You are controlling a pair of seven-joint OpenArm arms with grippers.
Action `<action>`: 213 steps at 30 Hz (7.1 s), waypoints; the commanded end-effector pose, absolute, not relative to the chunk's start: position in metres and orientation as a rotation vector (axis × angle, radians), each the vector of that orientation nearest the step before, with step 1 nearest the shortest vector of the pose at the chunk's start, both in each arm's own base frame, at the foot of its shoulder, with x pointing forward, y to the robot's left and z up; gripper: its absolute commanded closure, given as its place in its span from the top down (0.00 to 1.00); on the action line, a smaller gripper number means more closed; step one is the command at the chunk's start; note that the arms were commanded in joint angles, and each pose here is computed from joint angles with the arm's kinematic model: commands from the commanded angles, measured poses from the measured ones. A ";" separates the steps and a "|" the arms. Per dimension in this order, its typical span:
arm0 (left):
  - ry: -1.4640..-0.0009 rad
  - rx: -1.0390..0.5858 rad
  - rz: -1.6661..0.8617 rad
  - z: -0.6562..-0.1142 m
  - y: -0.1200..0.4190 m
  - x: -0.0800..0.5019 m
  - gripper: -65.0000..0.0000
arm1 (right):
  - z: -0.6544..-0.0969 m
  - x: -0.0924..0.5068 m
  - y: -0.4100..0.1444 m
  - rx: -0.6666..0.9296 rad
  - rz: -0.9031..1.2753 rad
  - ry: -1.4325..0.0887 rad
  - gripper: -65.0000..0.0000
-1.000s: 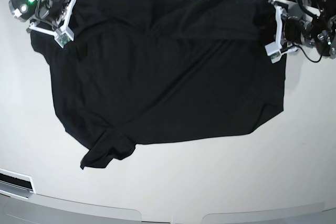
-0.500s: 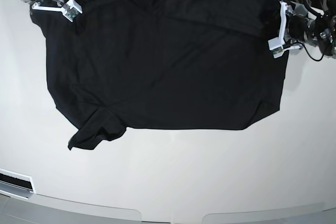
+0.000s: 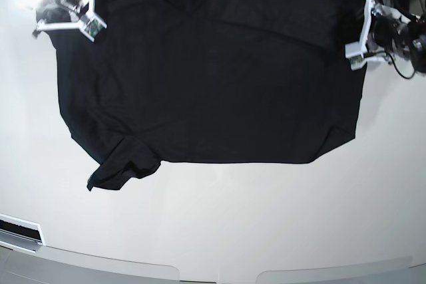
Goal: Layout the t-shirt on the table in an organized manner, then fold the t-shirt properly
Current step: 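Pull the shirt with both grippers to straighten it on the table, then move both grippers to the shirt's hem corners and grasp them, then lift the hem with both grippers and fold it over toward the collar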
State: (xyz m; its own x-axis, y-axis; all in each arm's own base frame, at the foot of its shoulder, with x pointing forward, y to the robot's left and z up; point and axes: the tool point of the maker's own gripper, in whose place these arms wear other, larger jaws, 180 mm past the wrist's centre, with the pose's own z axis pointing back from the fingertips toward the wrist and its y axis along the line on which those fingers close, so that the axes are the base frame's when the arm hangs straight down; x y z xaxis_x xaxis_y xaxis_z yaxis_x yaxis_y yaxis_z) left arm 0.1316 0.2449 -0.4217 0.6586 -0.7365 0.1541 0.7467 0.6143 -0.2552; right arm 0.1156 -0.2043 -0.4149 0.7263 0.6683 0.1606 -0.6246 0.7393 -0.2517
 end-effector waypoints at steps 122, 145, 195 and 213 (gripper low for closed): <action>-0.797 -0.385 -0.060 -0.427 0.264 0.399 0.00 | -0.389 0.456 -0.207 0.393 0.034 -0.844 0.00; -0.923 -0.431 -0.181 -0.361 0.260 0.433 0.00 | -0.370 0.407 -0.189 0.383 0.227 -0.872 0.00; -0.588 -0.451 -0.399 -0.367 0.261 0.322 0.00 | -0.349 0.253 -0.210 0.141 0.609 -0.659 0.00; -0.443 -0.472 -0.357 -0.398 0.273 0.268 0.00 | -0.360 0.238 -0.211 0.166 0.600 -0.559 0.00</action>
State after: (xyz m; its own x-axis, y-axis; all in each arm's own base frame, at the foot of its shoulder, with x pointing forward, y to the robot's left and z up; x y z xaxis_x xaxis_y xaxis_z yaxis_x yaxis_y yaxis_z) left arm 0.2562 0.2646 -0.4126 0.8672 -0.2243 0.4445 0.4097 0.8288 -0.3812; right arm 0.2308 -0.2077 -0.3694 0.7052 0.4798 0.5220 -0.5694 0.8219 0.0137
